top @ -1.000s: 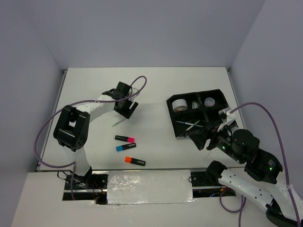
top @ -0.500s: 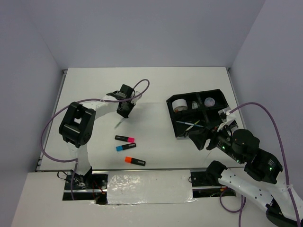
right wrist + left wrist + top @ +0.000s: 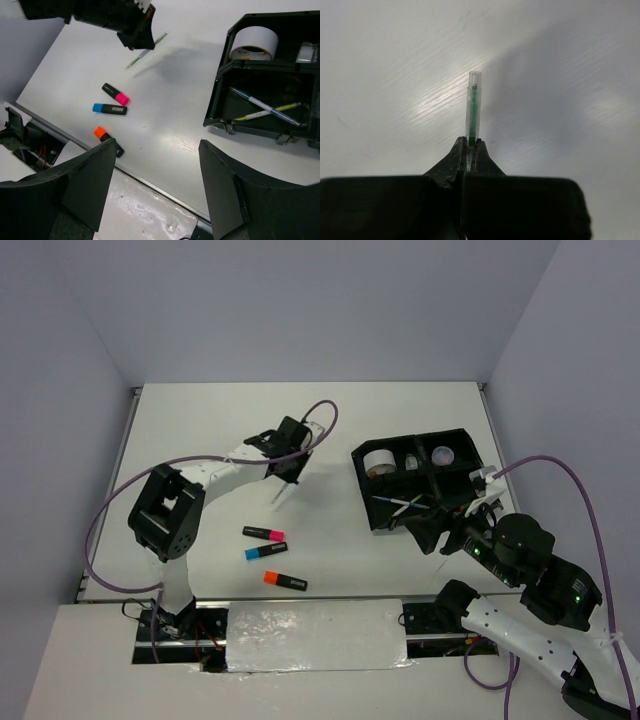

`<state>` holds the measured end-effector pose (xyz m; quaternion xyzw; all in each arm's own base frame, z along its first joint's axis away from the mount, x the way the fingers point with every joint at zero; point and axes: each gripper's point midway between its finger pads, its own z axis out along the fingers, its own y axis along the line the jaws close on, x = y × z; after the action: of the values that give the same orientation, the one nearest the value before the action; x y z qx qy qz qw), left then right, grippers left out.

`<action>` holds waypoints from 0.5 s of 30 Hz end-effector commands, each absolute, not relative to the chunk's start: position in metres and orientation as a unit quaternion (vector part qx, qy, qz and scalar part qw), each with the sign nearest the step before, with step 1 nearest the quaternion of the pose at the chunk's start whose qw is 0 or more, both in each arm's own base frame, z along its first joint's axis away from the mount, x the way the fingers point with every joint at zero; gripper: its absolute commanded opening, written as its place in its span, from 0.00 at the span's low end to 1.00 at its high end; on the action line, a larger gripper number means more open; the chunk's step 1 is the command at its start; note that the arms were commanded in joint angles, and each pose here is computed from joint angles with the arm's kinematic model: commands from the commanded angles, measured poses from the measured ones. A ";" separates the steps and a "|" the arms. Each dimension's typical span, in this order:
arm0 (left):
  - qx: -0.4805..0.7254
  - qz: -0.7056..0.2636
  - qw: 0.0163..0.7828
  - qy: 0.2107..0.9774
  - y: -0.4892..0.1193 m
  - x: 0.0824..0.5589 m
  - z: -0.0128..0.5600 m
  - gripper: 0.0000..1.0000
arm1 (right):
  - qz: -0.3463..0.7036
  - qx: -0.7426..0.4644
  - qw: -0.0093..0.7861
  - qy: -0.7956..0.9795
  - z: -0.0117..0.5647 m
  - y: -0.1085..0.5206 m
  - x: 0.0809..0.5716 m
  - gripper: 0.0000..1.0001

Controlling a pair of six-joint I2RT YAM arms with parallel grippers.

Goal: Sort the stationery into containers
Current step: Pick up the pen from the center of the board, then place the pen in the storage box.

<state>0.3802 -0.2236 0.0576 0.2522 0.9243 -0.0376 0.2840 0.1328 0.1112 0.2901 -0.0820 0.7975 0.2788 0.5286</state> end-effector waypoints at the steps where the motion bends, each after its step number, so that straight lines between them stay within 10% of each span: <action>1: 0.241 -0.132 0.410 0.870 -0.312 0.378 0.154 0.00 | 0.265 -0.058 0.560 0.783 0.311 0.097 0.137 0.74; 15: 0.302 -0.374 0.496 0.723 -0.519 0.343 0.249 0.00 | 0.248 -0.041 0.546 0.799 0.305 0.097 0.144 0.74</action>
<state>0.3416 -0.4922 0.2550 0.2926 0.7421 -0.3388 0.4988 0.1410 0.1005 0.2939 -0.0532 0.8029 0.2515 0.5379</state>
